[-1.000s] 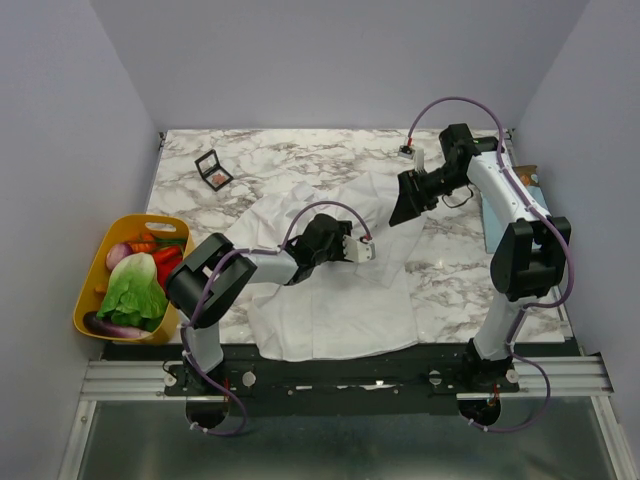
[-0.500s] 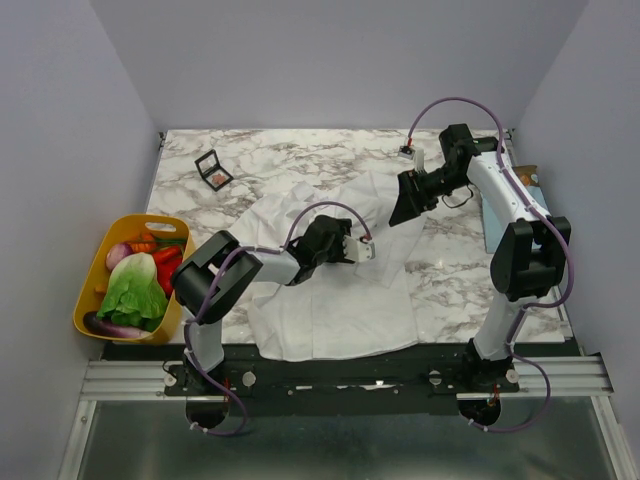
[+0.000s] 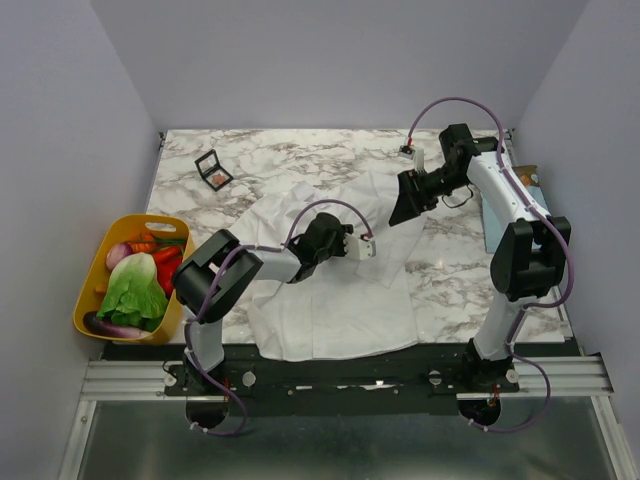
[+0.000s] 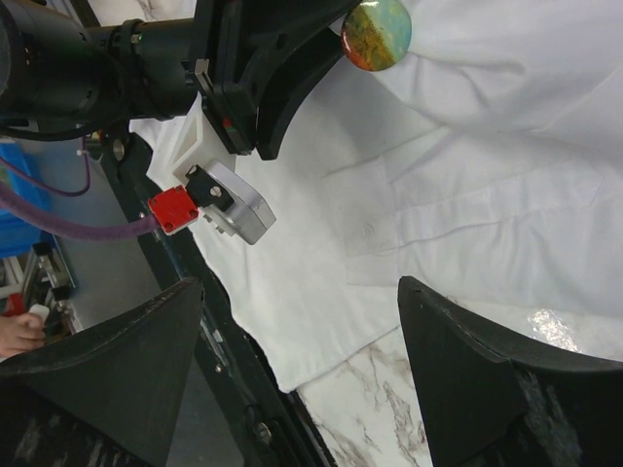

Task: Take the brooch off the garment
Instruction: Remove the brooch from the clothes.

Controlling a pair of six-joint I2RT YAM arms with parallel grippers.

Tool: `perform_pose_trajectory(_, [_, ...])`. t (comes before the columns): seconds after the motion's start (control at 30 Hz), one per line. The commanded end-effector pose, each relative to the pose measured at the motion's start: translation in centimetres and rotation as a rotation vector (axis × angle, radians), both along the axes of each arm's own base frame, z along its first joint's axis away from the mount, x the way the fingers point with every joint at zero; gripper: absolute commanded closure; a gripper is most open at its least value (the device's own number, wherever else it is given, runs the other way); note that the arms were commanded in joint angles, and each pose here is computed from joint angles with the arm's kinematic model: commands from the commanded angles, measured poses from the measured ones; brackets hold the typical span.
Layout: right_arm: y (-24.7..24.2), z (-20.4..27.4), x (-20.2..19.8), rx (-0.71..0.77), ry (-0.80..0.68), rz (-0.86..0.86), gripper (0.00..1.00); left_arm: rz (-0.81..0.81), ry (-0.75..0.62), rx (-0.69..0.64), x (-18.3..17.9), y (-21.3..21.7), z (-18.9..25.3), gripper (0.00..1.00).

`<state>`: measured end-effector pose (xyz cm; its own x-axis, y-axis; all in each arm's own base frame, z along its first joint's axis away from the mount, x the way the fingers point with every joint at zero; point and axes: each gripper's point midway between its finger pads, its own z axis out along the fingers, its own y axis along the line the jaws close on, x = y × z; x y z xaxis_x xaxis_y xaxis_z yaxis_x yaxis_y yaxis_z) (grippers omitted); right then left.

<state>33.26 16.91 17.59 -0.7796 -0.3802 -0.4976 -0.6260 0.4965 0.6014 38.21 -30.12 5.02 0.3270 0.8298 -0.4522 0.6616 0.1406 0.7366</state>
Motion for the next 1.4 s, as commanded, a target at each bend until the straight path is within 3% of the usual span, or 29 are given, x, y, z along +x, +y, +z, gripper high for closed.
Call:
perform_pose_trajectory(0.0, [0.0, 0.2, 0.2, -0.003, -0.026, 0.004, 0.11, 0.024, 0.012, -0.025, 0.4, -0.2, 1.0, 0.60])
perform_pose_trajectory(0.1, [0.0, 0.4, 0.2, 0.000, -0.031, 0.004, 0.11, 0.025, 0.027, -0.054, 0.2, -0.3, 1.8, 0.68])
perform_pose_trajectory(0.33, [-0.1, 0.9, 0.4, 0.000, -0.048, 0.009, 0.11, 0.011, 0.123, -0.103, -1.4, -0.7, 3.1, 0.72])
perform_pose_trajectory(0.47, [-0.4, 1.1, 0.5, -0.003, -0.052, 0.004, 0.11, -0.010, 0.189, -0.120, -2.3, -0.6, 3.3, 0.81])
perform_pose_trajectory(0.97, [-0.7, 2.3, 2.8, -0.005, -0.188, 0.037, 0.12, -0.011, 0.526, -0.343, -3.5, -0.6, 5.9, 0.86])
perform_pose_trajectory(1.17, [0.0, 2.9, 6.0, 0.027, -0.285, 0.017, 0.13, -0.032, 0.549, -0.414, -4.1, -0.9, 7.5, 0.86])
perform_pose_trajectory(1.37, [1.4, 2.6, 9.8, 0.101, -0.288, -0.060, 0.17, -0.059, 0.522, -0.471, -4.6, -1.1, 9.2, 0.85])
